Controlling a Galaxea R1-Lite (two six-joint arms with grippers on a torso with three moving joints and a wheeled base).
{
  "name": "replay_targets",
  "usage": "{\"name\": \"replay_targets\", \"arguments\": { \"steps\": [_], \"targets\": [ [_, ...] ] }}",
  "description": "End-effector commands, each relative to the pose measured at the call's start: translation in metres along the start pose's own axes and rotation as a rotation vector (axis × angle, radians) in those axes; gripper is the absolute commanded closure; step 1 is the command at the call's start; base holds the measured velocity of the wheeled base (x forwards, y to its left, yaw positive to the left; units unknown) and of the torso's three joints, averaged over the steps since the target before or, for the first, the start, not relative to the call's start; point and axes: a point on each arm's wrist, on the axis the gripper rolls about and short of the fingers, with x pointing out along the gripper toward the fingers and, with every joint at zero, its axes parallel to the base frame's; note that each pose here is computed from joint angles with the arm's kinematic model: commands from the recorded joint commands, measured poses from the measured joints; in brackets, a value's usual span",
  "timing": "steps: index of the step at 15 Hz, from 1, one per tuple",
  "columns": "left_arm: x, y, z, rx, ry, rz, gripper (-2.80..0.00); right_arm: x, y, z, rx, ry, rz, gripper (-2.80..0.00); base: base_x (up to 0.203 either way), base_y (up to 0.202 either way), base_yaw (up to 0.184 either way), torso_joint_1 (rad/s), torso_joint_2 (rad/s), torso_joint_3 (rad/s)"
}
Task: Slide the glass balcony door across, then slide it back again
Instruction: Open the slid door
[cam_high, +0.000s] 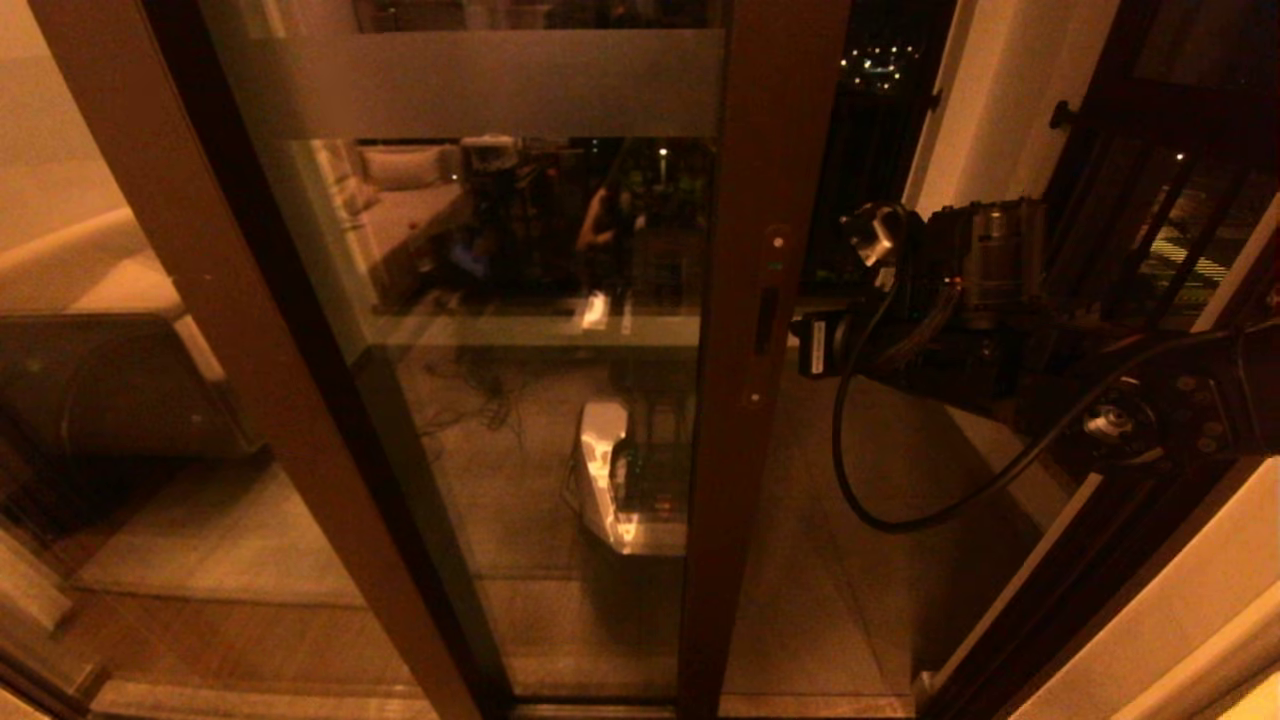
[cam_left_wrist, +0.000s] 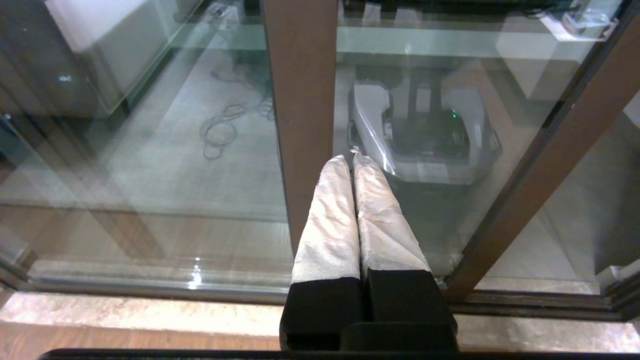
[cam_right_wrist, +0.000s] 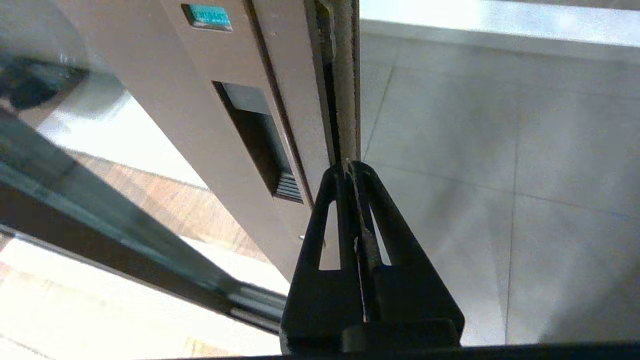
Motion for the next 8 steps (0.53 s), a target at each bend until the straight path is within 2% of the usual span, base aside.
{"name": "replay_targets", "arguments": {
  "steps": [1, 8],
  "targets": [
    [-0.0001, 0.0000, -0.0001, 0.000, -0.001, 0.001, 0.00, 0.0050, 0.0091, -0.0058, -0.006, 0.014, 0.025, 0.00, 0.000, 0.000, 0.000, 0.000, 0.00, 0.000],
    [-0.0002, 0.0000, 0.0002, 0.000, -0.002, 0.001, 0.00, -0.0022, 0.0167, -0.0003, 0.014, -0.007, 0.050, 0.00, 0.000, 0.000, 0.000, 0.000, 0.00, 0.000]
  ]
}}
